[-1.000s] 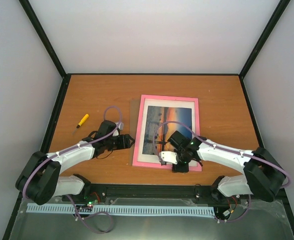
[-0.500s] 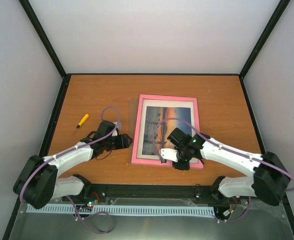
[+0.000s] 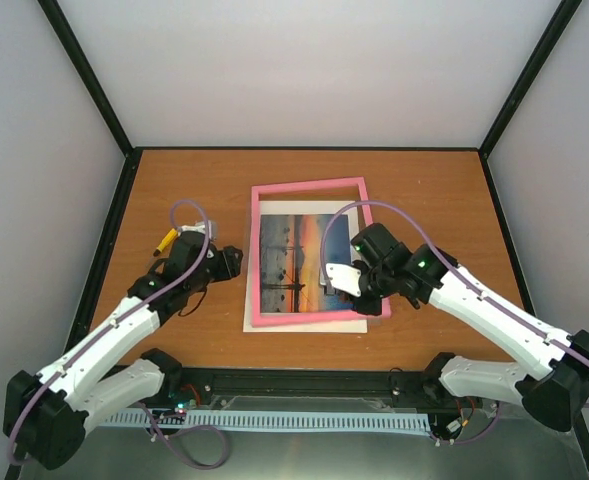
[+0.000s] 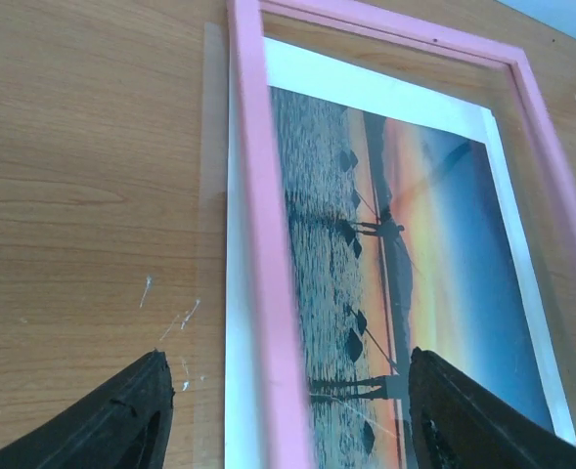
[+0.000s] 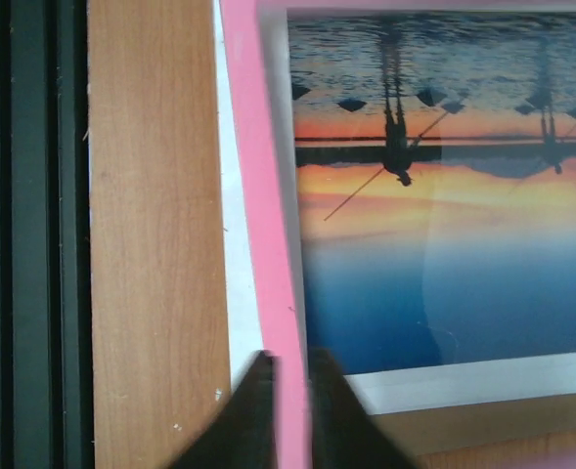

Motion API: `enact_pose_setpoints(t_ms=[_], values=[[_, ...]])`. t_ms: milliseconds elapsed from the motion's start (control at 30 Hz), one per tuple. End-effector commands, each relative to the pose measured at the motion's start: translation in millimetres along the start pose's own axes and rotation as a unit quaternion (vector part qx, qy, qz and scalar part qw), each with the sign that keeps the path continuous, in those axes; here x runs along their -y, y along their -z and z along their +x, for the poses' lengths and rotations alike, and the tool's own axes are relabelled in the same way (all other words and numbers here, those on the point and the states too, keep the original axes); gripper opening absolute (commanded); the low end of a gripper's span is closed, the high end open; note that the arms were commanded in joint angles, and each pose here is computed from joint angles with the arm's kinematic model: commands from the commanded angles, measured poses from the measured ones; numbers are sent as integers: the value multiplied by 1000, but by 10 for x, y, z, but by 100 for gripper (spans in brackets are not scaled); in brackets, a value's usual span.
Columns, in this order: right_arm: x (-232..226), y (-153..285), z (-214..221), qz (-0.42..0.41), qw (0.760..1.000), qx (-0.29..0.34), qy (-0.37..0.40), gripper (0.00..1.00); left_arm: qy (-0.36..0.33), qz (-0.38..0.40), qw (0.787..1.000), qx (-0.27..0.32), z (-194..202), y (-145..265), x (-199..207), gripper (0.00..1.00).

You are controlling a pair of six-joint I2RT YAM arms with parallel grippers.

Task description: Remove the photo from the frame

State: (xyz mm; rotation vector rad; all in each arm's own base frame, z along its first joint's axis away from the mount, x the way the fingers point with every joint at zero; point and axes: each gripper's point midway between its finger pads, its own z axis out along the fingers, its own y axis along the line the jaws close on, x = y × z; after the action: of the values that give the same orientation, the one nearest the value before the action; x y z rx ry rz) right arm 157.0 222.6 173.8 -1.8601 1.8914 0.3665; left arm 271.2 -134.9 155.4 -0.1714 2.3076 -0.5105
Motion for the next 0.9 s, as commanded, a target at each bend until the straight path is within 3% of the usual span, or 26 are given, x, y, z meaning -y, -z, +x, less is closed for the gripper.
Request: enact_pose_setpoints(t_ms=[0, 233, 300, 433, 567, 700, 867], values=[[115, 33, -37, 6, 999, 32, -17, 3, 17, 0, 1000, 4, 57, 47, -63, 65], [291, -92, 259, 20, 999, 15, -46, 4, 37, 31, 998, -45, 380, -158, -45, 64], [231, -197, 365, 9, 999, 3, -35, 19, 37, 42, 997, -55, 429, -210, -16, 64], [598, -384, 681, 99, 990, -60, -82, 36, 38, 54, 995, -74, 487, -323, 42, 64], [1148, -296, 794, 185, 964, -44, -186, 50, 42, 64, 994, -83, 488, -429, 106, 65], [1584, -261, 1105, 235, 929, -64, -278, 53, 44, 69, 993, -90, 481, -544, 155, 67], [1889, -341, 1443, 233, 896, -78, -371, 55, 46, 79, 990, -105, 531, -627, 202, 67]])
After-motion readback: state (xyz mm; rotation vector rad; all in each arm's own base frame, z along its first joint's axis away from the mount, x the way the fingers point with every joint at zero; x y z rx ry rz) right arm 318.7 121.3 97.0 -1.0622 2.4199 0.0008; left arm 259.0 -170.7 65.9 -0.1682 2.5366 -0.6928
